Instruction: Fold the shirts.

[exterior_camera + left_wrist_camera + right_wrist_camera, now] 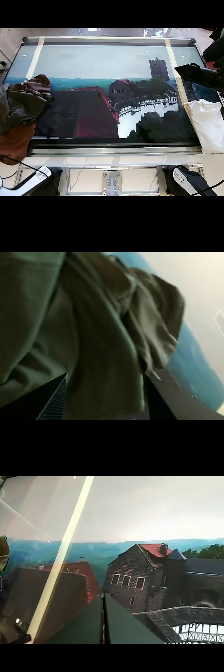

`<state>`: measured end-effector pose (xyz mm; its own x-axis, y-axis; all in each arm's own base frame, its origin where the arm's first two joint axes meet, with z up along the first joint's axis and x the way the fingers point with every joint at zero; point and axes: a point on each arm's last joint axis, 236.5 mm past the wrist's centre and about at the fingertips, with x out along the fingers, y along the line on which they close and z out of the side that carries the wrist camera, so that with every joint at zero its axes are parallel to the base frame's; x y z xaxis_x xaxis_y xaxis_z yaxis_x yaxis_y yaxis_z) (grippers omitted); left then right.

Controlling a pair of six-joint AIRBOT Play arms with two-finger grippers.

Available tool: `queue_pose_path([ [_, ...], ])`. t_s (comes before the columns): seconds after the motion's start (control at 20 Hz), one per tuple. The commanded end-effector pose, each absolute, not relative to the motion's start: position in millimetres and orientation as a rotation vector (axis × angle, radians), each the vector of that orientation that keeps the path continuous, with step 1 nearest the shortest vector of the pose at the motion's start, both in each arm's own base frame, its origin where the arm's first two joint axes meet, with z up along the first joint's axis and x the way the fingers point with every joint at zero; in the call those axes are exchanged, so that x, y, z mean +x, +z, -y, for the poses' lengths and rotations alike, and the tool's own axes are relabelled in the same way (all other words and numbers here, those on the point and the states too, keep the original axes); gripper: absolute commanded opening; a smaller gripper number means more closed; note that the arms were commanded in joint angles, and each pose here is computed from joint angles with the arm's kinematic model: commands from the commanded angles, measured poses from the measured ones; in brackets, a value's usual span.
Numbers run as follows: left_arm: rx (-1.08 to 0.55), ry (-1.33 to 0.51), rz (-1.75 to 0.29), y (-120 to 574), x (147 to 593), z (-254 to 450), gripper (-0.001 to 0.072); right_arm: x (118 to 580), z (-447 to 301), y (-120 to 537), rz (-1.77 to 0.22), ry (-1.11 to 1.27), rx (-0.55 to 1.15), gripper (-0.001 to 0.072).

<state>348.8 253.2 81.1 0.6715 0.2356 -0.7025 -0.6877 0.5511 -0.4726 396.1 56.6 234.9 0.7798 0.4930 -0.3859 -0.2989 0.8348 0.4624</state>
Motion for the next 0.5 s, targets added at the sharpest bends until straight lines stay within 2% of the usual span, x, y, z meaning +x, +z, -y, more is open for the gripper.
queue_pose_path([
  [0.0,-1.194,0.655,-0.673,20,325,-280,0.0572,396,-63,243,-0.499,0.467,0.430,0.0072],
  [0.1,-1.221,0.612,-0.667,0,338,-285,0.0573,395,-66,247,-0.489,0.479,0.449,0.0360],
  [0.15,-1.218,0.585,-0.655,-5,345,-287,0.0573,395,-67,249,-0.485,0.484,0.457,0.0431],
  [0.45,-1.095,0.542,-0.633,-14,351,-303,0.0572,395,-68,251,-0.480,0.489,0.465,0.0431],
])
